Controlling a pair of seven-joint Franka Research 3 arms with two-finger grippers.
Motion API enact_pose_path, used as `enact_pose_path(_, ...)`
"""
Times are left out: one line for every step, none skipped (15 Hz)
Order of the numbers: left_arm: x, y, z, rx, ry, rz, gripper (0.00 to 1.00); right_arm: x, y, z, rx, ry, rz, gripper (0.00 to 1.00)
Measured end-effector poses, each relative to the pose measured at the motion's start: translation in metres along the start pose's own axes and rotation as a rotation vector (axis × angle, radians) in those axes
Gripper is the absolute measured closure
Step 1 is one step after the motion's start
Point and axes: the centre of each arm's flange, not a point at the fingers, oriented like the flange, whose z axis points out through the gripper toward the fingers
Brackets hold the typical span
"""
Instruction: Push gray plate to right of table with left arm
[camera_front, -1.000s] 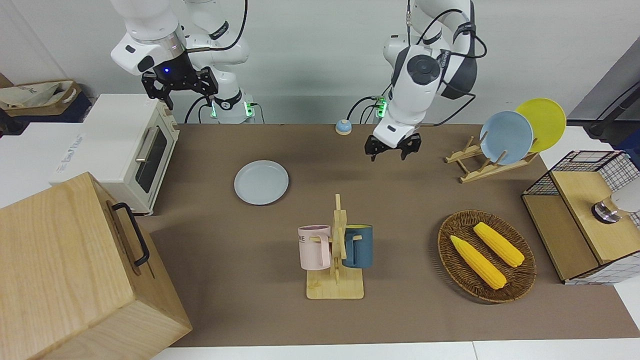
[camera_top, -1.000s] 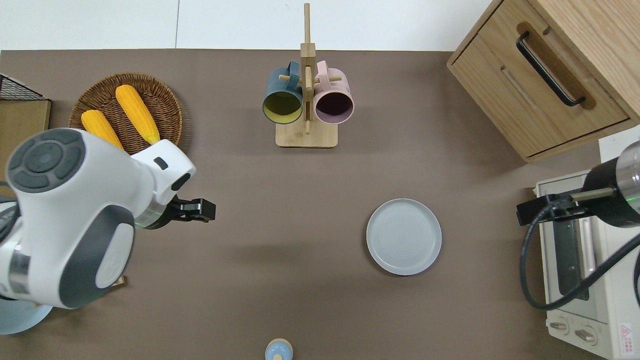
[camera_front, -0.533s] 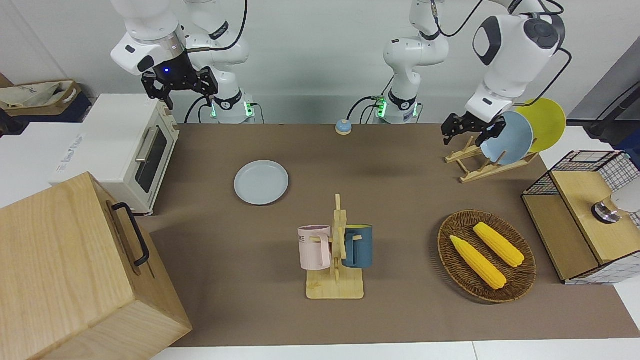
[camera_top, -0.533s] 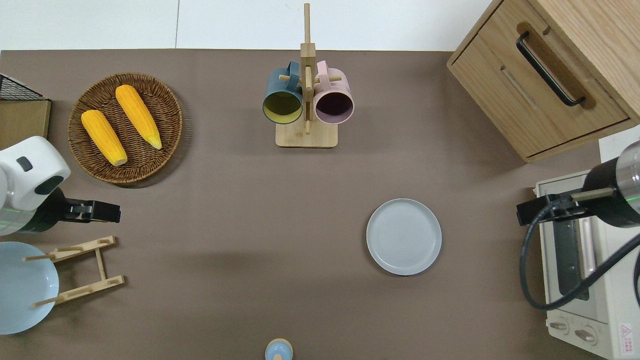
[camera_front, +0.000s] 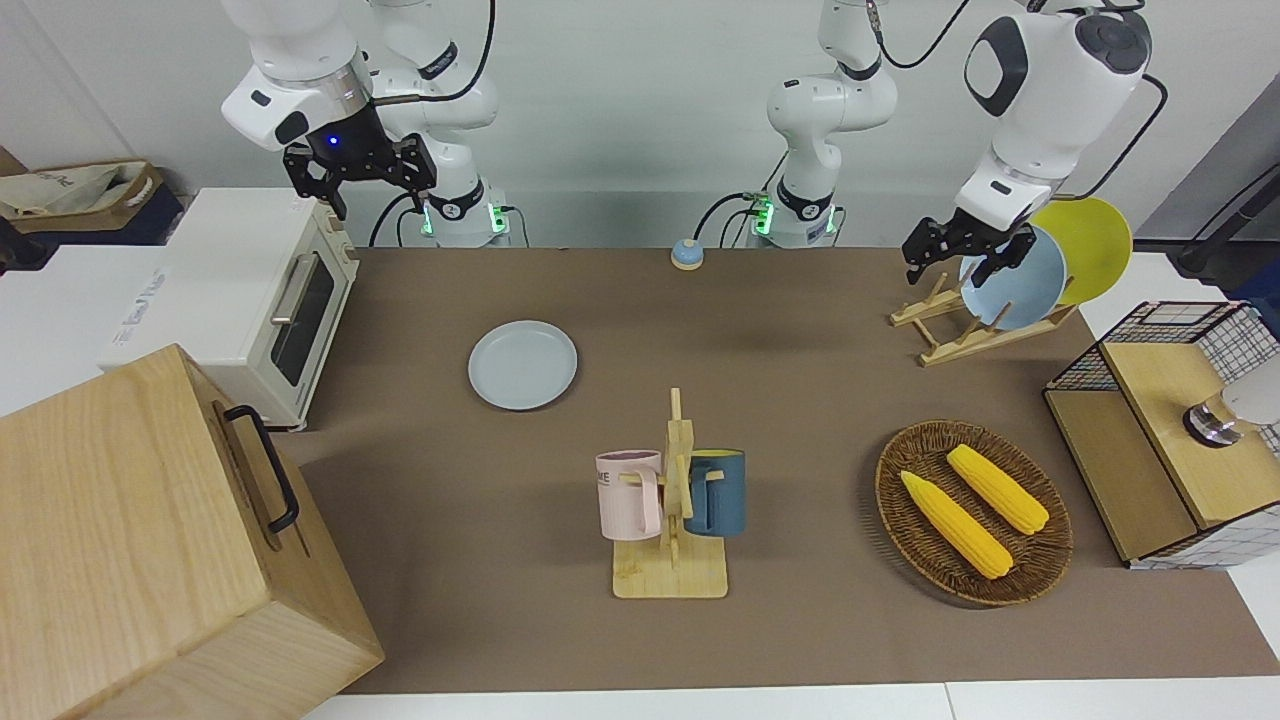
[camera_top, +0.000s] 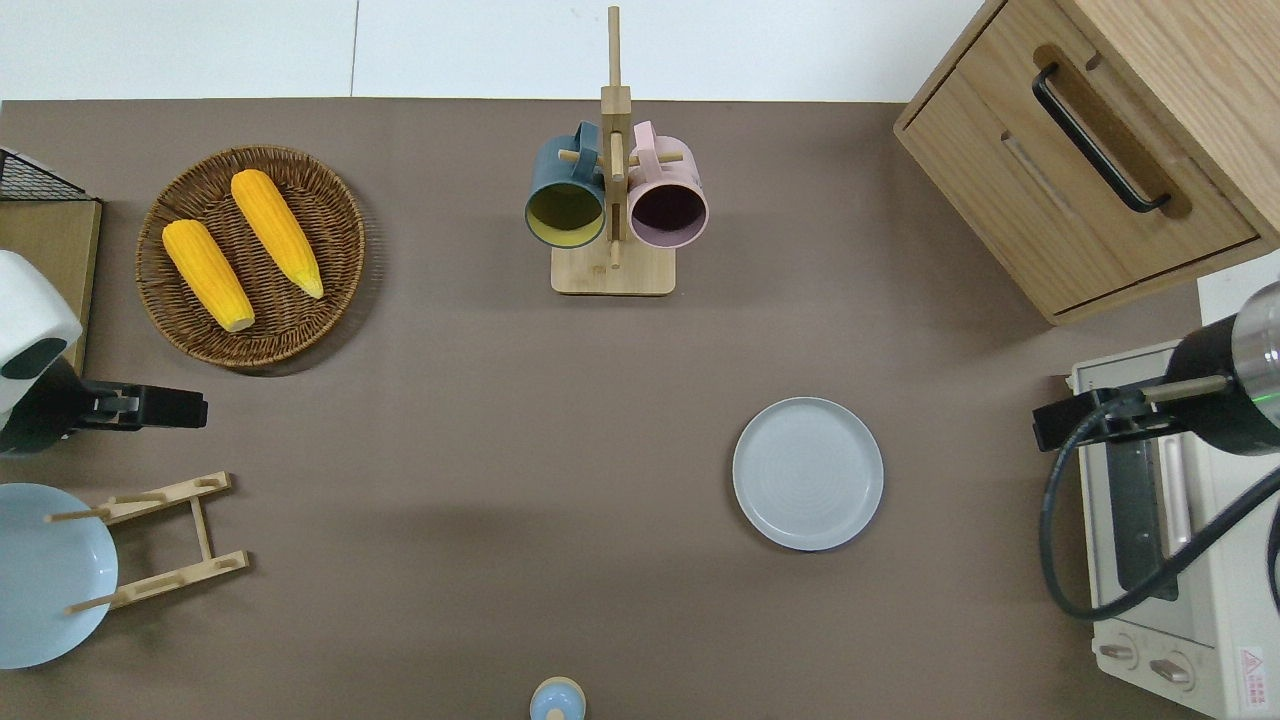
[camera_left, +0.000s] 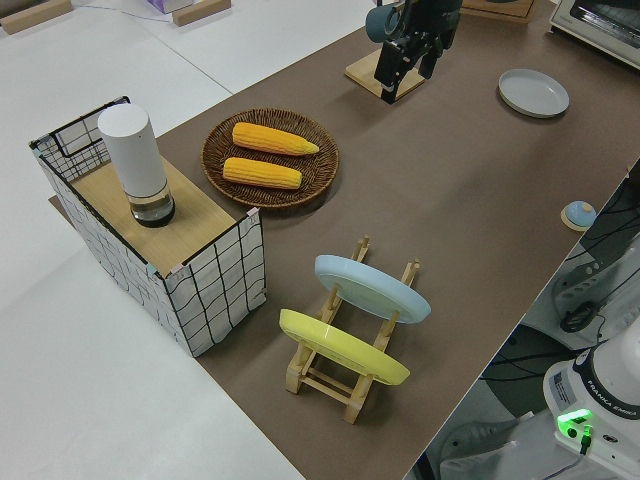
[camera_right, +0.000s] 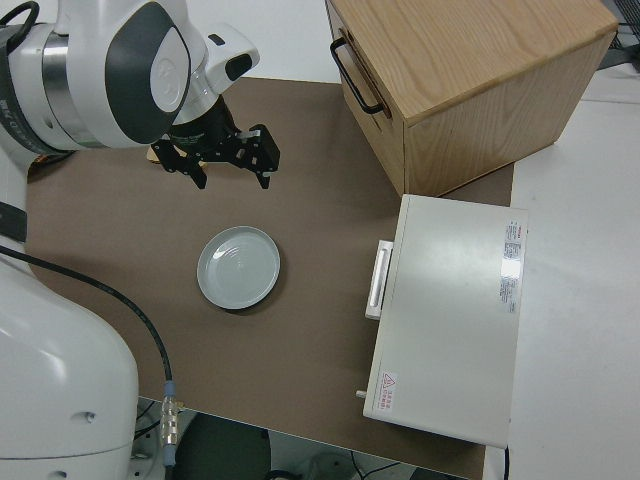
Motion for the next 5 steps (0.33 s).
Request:
enact_pose_path(0.0,0.002,0.0,0.005,-0.001,0.006,0.0,0.0,0.0,0.0,0.0,0.0,0.0,0.01)
enact_pose_path(0.0,0.004,-0.001,0.014,-0.002,0.014,0.0,0.0,0.0,0.0,0.0,0.0,0.0,0.01)
enact_pose_path(0.0,0.008,-0.002,0.021,-0.002,0.022,0.0,0.0,0.0,0.0,0.0,0.0,0.0,0.01)
enact_pose_path(0.0,0.011,-0.003,0.023,-0.001,0.029,0.0,0.0,0.0,0.0,0.0,0.0,0.0,0.01)
enact_pose_path(0.0,0.014,-0.004,0.024,-0.001,0.034,0.0,0.0,0.0,0.0,0.0,0.0,0.0,0.01)
